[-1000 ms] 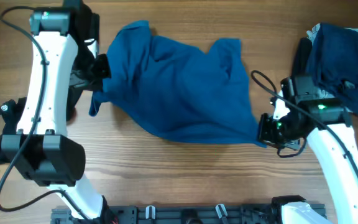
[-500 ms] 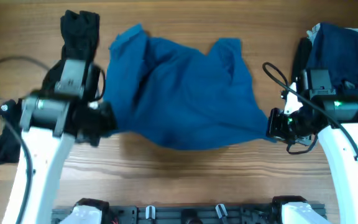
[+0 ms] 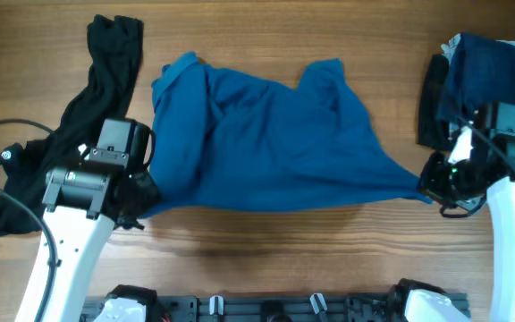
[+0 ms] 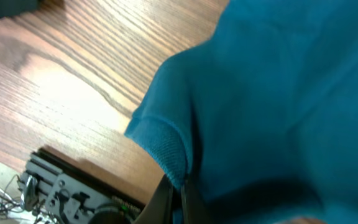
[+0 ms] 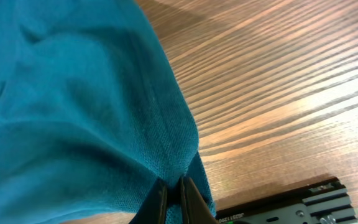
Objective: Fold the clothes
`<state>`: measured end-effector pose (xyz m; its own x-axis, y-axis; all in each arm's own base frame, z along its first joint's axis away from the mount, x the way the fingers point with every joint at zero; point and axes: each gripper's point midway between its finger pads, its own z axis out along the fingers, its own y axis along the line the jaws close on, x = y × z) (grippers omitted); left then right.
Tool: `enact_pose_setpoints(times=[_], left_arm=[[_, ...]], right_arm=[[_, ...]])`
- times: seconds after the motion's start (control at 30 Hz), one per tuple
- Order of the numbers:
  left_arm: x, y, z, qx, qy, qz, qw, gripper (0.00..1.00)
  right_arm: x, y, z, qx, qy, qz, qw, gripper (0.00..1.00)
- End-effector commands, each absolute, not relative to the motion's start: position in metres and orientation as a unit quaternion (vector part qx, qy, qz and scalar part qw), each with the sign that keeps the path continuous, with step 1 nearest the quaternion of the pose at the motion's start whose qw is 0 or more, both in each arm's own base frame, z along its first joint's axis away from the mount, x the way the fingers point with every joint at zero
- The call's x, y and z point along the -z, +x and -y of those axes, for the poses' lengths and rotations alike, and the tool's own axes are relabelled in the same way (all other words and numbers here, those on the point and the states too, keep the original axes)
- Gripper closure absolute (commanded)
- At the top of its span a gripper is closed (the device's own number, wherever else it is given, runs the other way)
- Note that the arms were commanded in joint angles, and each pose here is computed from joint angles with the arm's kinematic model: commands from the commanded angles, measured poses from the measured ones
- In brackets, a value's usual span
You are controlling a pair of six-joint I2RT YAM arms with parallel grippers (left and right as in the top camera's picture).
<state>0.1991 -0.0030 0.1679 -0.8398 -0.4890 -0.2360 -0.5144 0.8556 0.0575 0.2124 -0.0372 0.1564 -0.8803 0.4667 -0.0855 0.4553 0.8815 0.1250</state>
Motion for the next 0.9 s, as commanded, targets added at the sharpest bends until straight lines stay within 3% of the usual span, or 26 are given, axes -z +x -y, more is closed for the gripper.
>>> enact_pose_setpoints(times=[0.0,0.23,0.5,0.87], left_arm=[[-0.158,0.219,-0.009,-0.1,-0.276,-0.949,0.114,0.96],[-0.127,0.262,-0.006,-0.117,-0.274,-0.948,0.116,0.96],[-0.128,0.348,0.008,-0.067,-0.243,-0.936,0.246,0.96],[-0.074,0.367,0.011,-0.091,-0.211,-0.952,0.203,0.96]], right_arm=[[-0.15,0.219,0.053,-0.038,0.238,-0.969,0.048,0.96],[-0.142,0.234,0.06,-0.039,0.244,-0.967,0.056,0.96],[-0.136,0.274,0.066,-0.054,0.236,-0.964,0.111,0.96],[-0.082,0.293,0.071,-0.062,0.238,-0.968,0.049,0.96]])
